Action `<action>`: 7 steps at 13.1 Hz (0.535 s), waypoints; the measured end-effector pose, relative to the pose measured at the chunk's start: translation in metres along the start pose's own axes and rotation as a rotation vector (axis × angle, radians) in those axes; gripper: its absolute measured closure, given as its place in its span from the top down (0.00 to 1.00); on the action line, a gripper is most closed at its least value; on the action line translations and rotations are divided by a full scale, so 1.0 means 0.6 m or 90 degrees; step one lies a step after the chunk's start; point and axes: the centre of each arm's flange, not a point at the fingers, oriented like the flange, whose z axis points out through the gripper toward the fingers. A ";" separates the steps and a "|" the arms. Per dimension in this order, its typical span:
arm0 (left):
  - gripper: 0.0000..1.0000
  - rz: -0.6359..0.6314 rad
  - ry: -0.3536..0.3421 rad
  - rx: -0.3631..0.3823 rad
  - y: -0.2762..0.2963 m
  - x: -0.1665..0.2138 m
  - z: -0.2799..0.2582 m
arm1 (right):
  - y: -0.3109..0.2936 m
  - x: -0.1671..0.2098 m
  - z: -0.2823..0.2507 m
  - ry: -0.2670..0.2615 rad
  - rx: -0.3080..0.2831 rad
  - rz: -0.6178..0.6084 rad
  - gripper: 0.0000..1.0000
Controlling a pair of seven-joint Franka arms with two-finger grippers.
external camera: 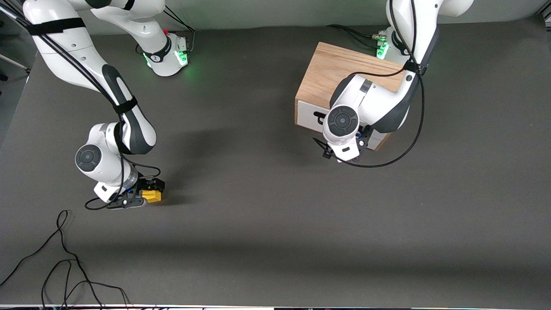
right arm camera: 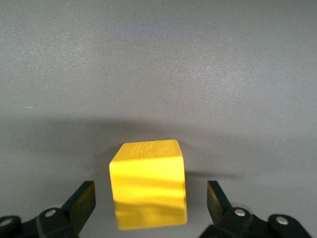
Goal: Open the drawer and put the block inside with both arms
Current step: 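Pull the drawer open with the left gripper while the right gripper reaches the cube, then grasp the yellow cube with the right gripper and lift it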
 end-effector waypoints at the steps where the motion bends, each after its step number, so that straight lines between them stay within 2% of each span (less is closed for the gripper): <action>1: 1.00 0.000 0.000 -0.001 0.006 0.003 0.000 | 0.000 0.000 0.005 0.003 0.000 0.000 1.00; 7: 1.00 0.000 -0.002 -0.004 0.033 0.007 -0.004 | 0.000 0.001 0.007 0.004 -0.001 -0.003 0.97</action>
